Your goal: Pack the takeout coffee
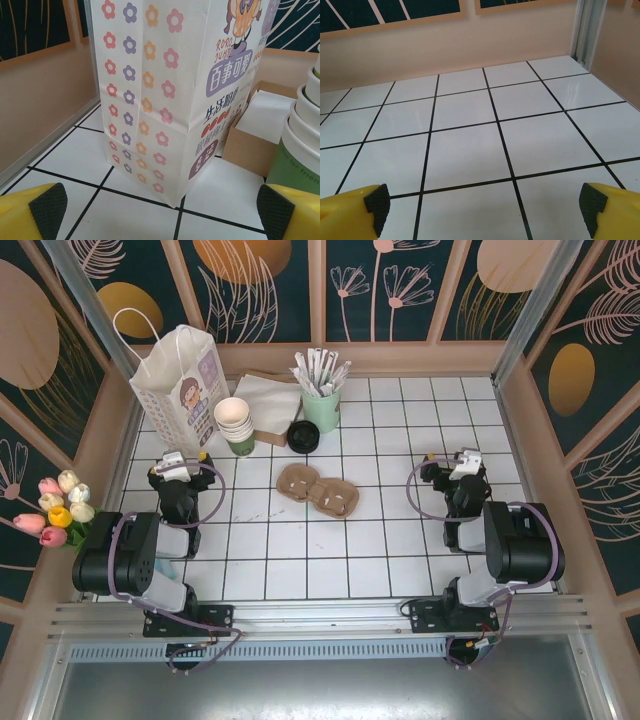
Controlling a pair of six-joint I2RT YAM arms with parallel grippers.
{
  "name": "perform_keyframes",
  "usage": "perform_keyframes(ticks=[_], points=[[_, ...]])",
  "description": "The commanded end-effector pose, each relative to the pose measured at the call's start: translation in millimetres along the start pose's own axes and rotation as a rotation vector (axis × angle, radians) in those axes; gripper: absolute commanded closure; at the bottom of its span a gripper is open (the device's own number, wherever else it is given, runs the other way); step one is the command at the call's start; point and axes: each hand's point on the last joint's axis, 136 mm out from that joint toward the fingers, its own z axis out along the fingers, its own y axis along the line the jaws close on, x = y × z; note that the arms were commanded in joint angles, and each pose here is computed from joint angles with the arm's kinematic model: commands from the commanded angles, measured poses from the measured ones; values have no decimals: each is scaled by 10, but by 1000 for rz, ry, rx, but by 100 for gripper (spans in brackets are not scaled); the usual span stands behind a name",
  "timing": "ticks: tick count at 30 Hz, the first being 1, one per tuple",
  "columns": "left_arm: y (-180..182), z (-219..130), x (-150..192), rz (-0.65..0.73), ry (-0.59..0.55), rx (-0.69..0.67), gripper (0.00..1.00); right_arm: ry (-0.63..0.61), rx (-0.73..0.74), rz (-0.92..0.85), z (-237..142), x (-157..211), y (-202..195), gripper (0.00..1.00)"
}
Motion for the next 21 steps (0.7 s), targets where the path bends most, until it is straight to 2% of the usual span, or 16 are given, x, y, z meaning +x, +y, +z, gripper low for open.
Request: perform_keyframes(ticks=[1, 21], points=[[-14, 6, -84, 2, -33, 0, 1, -31, 1, 9, 27, -91, 12, 1], [-16, 16, -77, 2, -29, 0, 1, -27, -47, 26, 23, -93, 38, 1]])
